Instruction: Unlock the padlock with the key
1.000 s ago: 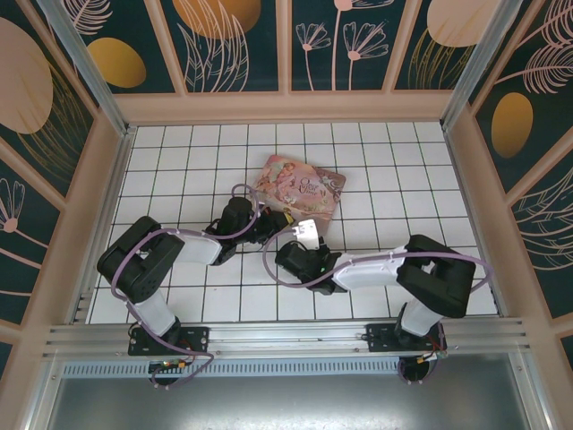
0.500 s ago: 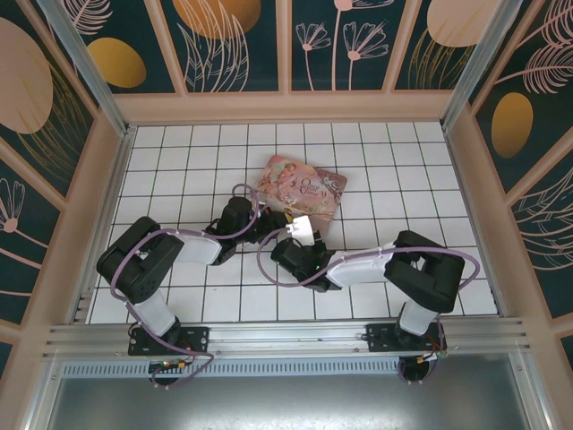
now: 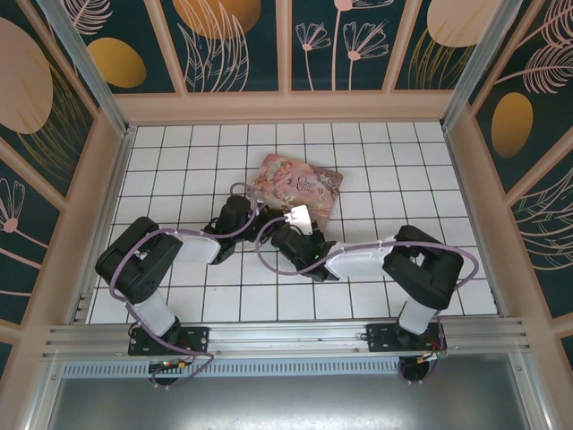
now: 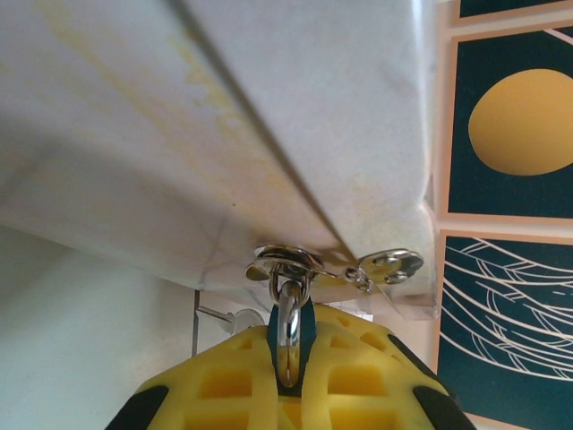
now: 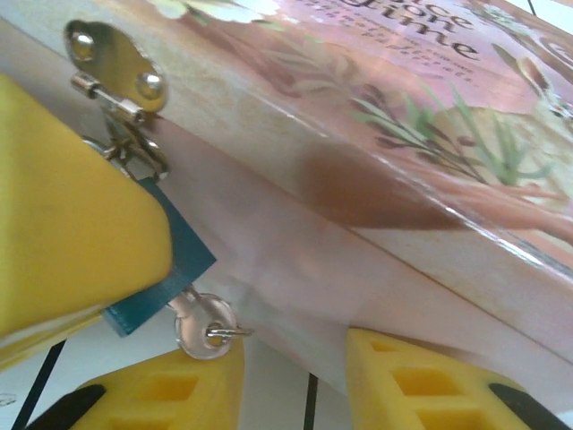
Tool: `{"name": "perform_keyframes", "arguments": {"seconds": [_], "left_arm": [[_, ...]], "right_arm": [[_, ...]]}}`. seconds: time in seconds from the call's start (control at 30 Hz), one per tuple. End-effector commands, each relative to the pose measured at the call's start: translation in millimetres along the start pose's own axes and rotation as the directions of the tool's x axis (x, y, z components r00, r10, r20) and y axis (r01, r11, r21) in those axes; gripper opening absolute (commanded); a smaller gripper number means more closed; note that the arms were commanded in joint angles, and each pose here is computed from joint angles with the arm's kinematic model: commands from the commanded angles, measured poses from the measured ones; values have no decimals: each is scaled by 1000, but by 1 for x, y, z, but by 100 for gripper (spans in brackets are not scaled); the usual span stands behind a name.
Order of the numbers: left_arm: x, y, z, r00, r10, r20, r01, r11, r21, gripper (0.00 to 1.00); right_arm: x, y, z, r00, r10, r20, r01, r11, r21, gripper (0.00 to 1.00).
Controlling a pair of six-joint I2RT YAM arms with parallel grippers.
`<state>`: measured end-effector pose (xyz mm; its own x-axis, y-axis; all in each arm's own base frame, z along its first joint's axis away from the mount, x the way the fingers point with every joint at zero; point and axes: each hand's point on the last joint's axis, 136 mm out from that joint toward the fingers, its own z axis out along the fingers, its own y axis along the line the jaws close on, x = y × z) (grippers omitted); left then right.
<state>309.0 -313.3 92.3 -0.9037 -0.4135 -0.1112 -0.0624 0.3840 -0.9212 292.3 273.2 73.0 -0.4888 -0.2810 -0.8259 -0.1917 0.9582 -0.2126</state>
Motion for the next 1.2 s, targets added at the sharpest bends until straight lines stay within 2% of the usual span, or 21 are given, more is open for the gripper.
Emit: {"name": "perform_keyframes", "arguments": {"seconds": [0.0, 0.1, 0.33, 0.5, 0.63, 0.7, 0.83, 0.97, 1.0, 1.17], "left_arm": [[5, -31, -2, 998, 60, -27, -57, 994, 96, 0], [6, -29, -1, 998, 54, -32, -51, 994, 93, 0], [8, -23, -1, 998, 47, -36, -44, 995, 88, 0], [8, -20, -1, 999, 41, -34, -38, 996, 86, 0], [7, -20, -1, 999, 43, -30, -40, 996, 85, 0], [7, -21, -1, 999, 42, -30, -39, 996, 86, 0], [5, -22, 0, 999, 42, -25, -40, 995, 88, 0], [5, -23, 0, 999, 43, -25, -41, 995, 88, 0], [5, -22, 0, 999, 42, -24, -40, 996, 85, 0], [4, -23, 1, 999, 42, -24, -40, 996, 83, 0]], "right_arm": [[-26, 13, 5, 998, 38, 47, -37, 999, -34, 31], [-33, 14, 8, 997, 56, 49, -53, 997, -47, 25], [-55, 16, 5, 988, 147, 49, -139, 981, -139, 0], [-62, 23, -3, 971, 237, 1, -225, 922, -315, 0], [-69, 28, -17, 934, 352, -70, -335, 786, -519, 0], [-70, 28, -21, 915, 388, -109, -377, 727, -574, 0], [-71, 26, -24, 898, 415, -145, -411, 679, -609, 0], [-66, 17, -22, 885, 437, -161, -439, 668, -600, 0], [-63, 14, -22, 881, 441, -168, -448, 668, -594, 2], [-47, 7, -28, 882, 426, -199, -456, 671, -585, 25]]}}
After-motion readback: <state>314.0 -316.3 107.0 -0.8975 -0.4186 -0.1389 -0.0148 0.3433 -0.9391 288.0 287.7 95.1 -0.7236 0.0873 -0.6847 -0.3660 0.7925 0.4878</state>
